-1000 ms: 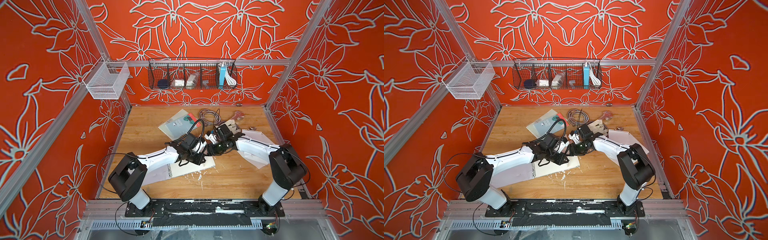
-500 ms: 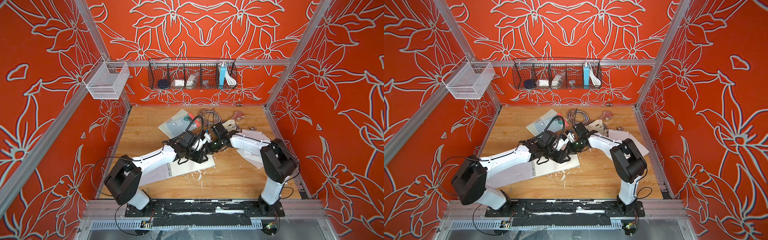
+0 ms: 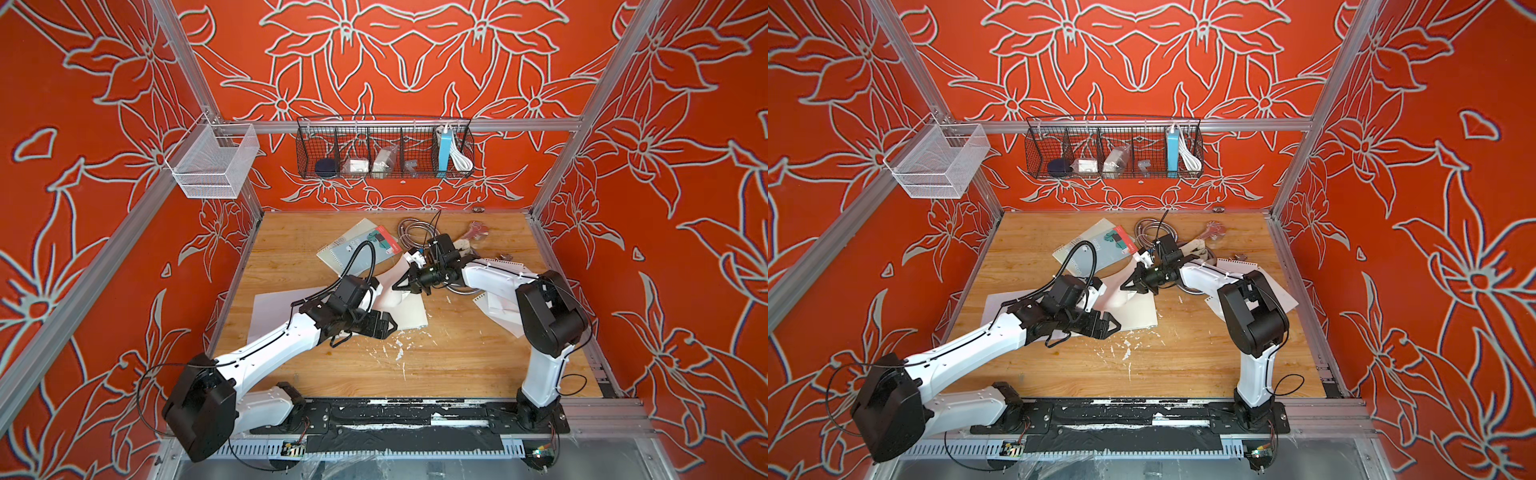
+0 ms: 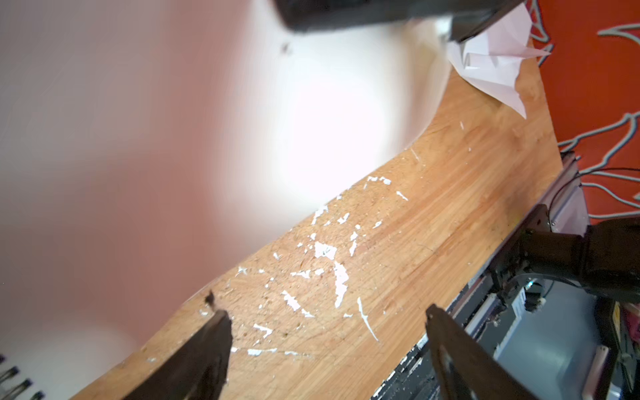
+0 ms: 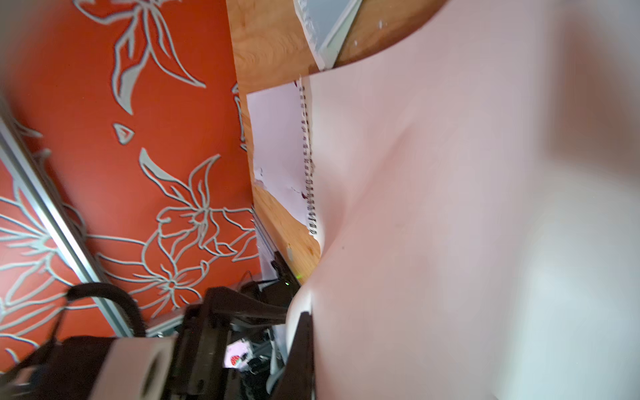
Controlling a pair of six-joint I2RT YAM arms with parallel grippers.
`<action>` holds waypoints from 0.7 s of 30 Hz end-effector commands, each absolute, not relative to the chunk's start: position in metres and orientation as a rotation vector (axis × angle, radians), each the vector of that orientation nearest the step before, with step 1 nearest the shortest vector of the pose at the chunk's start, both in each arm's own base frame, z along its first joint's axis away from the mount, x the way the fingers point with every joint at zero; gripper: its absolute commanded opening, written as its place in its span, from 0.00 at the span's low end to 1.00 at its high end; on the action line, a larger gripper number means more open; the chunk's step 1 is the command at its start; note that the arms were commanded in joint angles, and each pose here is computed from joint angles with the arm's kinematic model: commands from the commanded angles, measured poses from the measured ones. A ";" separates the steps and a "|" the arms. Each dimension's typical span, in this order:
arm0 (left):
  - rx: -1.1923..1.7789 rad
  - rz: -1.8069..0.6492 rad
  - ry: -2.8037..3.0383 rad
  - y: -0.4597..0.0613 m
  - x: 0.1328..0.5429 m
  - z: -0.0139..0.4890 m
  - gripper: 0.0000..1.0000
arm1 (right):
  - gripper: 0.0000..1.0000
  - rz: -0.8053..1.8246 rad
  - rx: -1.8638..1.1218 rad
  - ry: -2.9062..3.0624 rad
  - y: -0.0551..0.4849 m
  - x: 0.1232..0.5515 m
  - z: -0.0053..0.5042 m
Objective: Tear off pages from different notebooks
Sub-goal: Tear off the paper from the notebook.
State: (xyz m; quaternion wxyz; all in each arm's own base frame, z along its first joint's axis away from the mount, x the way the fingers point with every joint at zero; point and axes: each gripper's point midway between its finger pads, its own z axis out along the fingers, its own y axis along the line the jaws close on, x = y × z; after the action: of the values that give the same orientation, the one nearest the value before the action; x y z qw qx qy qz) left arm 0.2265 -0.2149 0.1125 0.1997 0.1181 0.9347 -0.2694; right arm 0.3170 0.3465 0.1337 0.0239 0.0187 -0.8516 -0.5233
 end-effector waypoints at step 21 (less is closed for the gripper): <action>-0.319 -0.688 2.507 -0.165 0.237 0.072 0.86 | 0.00 -1.919 -0.587 -2.420 0.335 0.374 0.207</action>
State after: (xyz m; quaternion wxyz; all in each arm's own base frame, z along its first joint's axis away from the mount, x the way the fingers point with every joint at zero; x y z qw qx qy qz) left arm 0.2229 -0.1582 0.0548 0.2184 -0.0868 0.9497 -0.2071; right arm 0.3615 0.3391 0.1787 0.0312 -0.1680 -0.7930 -0.5847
